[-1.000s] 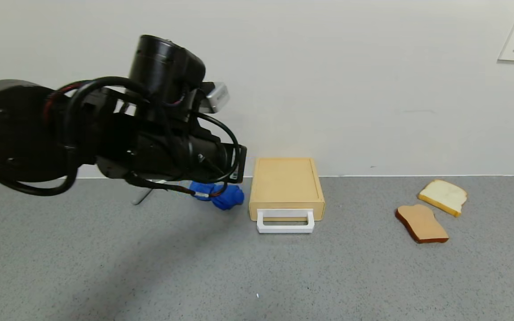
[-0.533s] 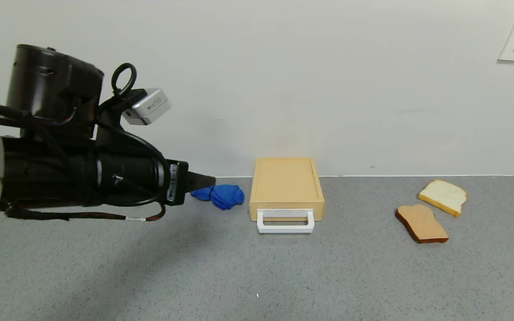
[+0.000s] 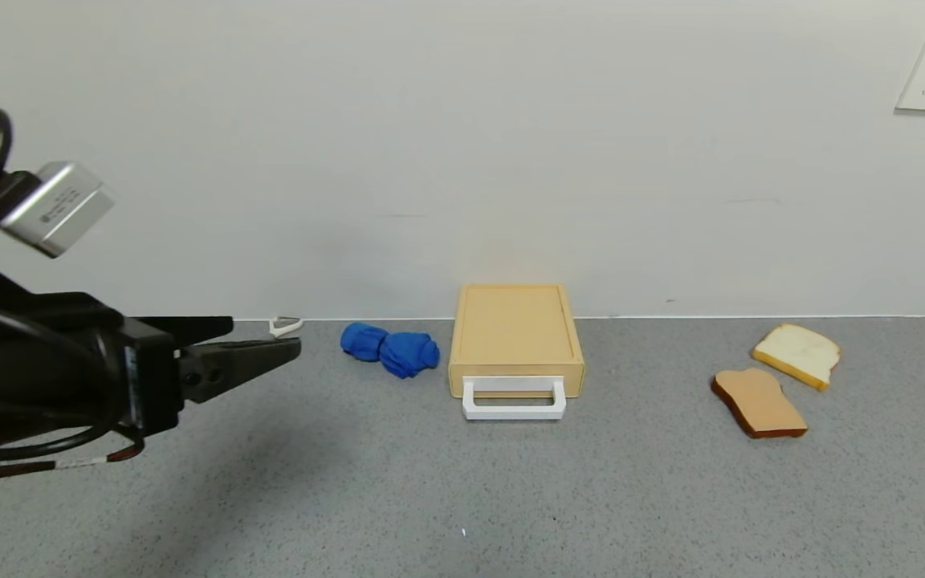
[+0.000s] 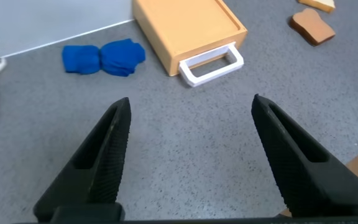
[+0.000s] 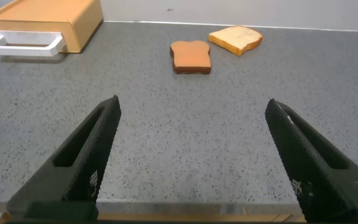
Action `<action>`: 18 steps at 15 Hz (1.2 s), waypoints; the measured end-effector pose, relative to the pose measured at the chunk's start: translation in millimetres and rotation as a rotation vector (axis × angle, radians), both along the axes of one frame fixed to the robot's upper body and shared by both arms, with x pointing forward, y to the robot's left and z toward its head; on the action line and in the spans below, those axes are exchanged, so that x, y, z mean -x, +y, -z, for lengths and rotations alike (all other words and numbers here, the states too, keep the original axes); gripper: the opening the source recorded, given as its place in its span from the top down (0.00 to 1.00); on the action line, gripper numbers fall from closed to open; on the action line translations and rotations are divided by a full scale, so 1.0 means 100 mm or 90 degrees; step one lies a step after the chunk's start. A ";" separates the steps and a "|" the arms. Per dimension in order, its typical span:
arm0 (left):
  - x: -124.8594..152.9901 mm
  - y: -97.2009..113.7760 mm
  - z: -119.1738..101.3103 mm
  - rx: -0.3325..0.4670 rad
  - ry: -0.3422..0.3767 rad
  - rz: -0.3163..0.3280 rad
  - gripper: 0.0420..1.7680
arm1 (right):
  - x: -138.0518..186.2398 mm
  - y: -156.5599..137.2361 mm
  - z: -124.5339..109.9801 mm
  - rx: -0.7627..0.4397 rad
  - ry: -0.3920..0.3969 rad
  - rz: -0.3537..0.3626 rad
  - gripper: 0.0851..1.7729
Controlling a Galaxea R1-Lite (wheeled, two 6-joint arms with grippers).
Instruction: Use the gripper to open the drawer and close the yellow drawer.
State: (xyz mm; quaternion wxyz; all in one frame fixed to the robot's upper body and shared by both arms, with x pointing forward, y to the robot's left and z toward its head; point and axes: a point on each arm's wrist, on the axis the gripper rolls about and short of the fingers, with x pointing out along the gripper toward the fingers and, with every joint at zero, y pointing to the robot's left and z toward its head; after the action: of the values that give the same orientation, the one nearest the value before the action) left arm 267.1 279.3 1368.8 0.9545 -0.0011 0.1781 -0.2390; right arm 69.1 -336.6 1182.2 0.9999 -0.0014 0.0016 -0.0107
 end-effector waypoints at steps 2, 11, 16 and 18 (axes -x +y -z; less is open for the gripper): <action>0.20 0.12 0.00 0.003 -0.023 -0.024 0.17 | 0.00 0.00 0.00 0.000 0.000 -0.001 0.04; 1.19 0.46 0.00 0.021 -0.177 -0.151 0.07 | 0.00 0.00 0.00 0.000 0.000 0.000 0.04; 1.77 0.52 0.10 0.019 -0.232 -0.213 0.05 | 0.00 0.00 0.00 0.000 0.000 -0.001 0.04; 2.00 0.54 0.17 0.019 -0.251 -0.230 0.05 | 0.00 0.00 0.00 0.000 0.000 0.000 0.04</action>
State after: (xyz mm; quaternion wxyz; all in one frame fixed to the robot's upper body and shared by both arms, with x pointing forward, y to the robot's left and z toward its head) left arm 67.1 332.9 1351.8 0.9978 -0.0005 -0.0177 -0.0632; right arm 69.1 -336.6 1182.2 0.9999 -0.0014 0.0014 -0.0107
